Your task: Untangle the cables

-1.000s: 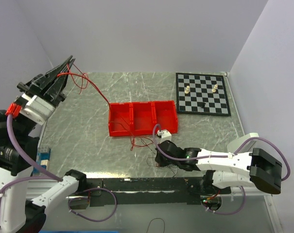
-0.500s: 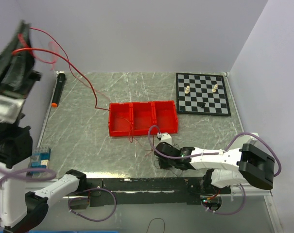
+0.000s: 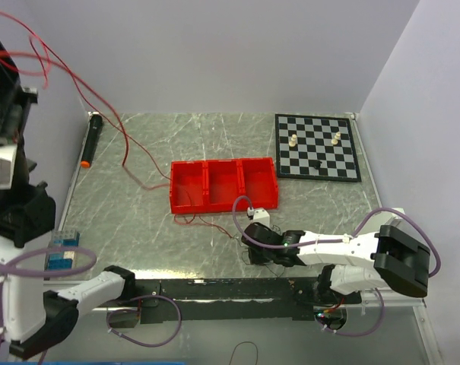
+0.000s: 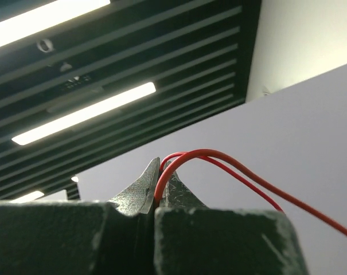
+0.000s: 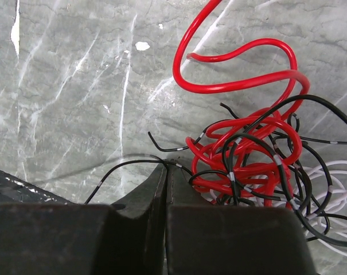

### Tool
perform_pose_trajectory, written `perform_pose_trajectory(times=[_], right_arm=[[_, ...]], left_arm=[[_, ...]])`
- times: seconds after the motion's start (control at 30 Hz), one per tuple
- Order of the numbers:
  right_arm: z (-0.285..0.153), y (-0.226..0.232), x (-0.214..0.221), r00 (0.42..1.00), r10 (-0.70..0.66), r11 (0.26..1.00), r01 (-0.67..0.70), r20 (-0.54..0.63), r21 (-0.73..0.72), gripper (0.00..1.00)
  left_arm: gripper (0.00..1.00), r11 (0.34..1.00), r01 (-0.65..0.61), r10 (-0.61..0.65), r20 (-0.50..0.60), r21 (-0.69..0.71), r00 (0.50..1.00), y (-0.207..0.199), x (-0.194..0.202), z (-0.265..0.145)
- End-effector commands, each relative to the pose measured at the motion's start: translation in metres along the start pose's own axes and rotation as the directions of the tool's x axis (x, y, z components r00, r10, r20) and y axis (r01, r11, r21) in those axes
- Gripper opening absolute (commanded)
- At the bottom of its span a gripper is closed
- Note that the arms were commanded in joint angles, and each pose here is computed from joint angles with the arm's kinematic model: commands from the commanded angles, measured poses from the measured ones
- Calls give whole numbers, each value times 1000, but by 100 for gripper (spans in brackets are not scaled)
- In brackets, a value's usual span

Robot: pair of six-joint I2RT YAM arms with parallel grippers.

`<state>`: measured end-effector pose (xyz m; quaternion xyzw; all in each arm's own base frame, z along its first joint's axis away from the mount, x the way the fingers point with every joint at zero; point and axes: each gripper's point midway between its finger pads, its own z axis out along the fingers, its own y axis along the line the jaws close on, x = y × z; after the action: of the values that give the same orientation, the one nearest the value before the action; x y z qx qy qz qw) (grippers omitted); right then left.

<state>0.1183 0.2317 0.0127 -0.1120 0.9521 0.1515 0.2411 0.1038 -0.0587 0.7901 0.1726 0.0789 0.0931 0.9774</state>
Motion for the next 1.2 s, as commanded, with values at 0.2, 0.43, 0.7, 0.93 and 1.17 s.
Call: perform_pose_trajectory(times=[0.2, 0.43, 0.7, 0.93, 1.17], right_arm=[[5, -16, 26, 994, -27, 997, 35, -106, 75, 0], [-1, -8, 14, 998, -30, 999, 32, -50, 42, 0], [-64, 49, -72, 974, -59, 982, 97, 220, -165, 41], [-149, 88, -139, 899, -37, 932, 189, 437, -310, 93], [-237, 97, -188, 779, -28, 886, 310, 627, -346, 100]], left_arm=[[1, 957, -219, 248, 145, -191, 958, 48, -38, 28], [1, 985, -167, 172, 111, -49, 979, 17, -19, 24], [1, 964, -39, 45, -15, 264, 999, -46, 10, -3], [1, 904, 44, -2, -97, 426, 995, -82, 23, -26], [1, 835, 118, -4, -209, 537, 978, -116, 46, -73]])
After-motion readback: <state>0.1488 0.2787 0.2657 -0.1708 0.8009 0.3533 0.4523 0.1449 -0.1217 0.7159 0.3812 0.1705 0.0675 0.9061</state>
